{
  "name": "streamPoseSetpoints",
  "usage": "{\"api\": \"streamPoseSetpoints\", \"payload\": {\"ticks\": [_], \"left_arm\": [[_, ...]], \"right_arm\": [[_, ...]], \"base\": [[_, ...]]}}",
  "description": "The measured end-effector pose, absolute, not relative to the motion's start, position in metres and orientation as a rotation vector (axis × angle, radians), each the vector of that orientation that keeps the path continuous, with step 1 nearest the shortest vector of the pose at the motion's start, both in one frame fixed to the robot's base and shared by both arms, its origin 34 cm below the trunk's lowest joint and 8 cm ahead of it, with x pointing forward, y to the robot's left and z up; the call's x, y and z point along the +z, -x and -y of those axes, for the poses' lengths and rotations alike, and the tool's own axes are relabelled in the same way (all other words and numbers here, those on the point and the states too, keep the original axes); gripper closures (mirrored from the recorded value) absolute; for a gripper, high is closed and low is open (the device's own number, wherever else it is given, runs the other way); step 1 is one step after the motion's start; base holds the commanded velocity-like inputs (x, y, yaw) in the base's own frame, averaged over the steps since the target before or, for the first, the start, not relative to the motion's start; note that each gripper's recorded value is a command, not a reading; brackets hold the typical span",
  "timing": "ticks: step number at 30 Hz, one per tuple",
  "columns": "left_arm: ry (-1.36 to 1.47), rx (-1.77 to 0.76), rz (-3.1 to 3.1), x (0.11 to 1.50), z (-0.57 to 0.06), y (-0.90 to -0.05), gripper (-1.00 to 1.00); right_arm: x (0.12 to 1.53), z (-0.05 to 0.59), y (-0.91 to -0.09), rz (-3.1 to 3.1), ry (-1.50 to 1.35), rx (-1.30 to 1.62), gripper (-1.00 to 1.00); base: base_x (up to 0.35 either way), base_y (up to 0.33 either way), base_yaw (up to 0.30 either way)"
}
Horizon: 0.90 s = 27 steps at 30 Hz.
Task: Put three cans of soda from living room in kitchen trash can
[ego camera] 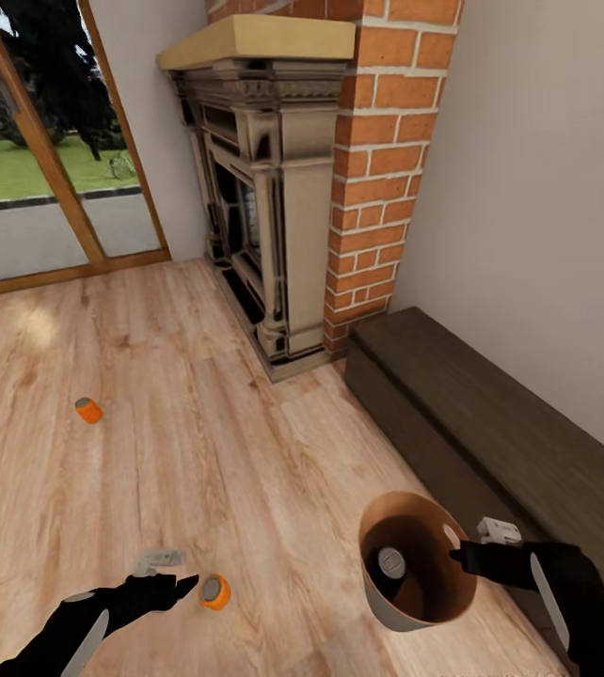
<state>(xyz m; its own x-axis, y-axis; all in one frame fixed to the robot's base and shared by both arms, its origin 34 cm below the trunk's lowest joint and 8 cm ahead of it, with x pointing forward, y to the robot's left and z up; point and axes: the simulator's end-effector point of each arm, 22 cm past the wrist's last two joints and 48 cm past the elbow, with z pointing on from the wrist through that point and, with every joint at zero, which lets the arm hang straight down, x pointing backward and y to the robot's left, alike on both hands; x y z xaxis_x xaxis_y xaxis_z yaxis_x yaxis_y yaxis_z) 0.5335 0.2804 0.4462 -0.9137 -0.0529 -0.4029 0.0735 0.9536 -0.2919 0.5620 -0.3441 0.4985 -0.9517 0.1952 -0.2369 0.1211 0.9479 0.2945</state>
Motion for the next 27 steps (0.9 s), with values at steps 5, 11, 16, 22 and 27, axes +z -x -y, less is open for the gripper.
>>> {"api": "streamPoseSetpoints", "payload": {"ticks": [5, 11, 16, 22, 27], "left_arm": [[-0.019, -0.424, -2.690, 0.447, -0.280, -0.534, -1.00], [-0.022, -0.425, -2.691, 0.447, -0.280, -0.534, -1.00], [-0.020, -0.426, -2.690, 0.447, -0.280, -0.534, -1.00], [-0.018, -0.419, -2.691, 0.447, -0.281, -0.534, -1.00], [0.015, -0.406, -2.737, 0.429, -0.288, -0.515, -1.00]], "right_arm": [[0.498, 0.339, -0.561, -2.842, -0.221, 0.410, 1.00], [0.498, 0.337, -0.561, -2.841, -0.220, 0.418, 1.00], [0.498, 0.336, -0.562, -2.838, -0.224, 0.425, 1.00], [0.498, 0.336, -0.561, -2.842, -0.220, 0.419, 1.00], [0.494, 0.335, -0.560, -2.842, -0.218, 0.423, 1.00]], "base": [[0.141, -0.020, -0.100], [0.297, -0.003, -0.013], [0.228, 0.000, -0.002], [0.045, 0.000, 0.000], [0.006, 0.000, 0.000]]}}
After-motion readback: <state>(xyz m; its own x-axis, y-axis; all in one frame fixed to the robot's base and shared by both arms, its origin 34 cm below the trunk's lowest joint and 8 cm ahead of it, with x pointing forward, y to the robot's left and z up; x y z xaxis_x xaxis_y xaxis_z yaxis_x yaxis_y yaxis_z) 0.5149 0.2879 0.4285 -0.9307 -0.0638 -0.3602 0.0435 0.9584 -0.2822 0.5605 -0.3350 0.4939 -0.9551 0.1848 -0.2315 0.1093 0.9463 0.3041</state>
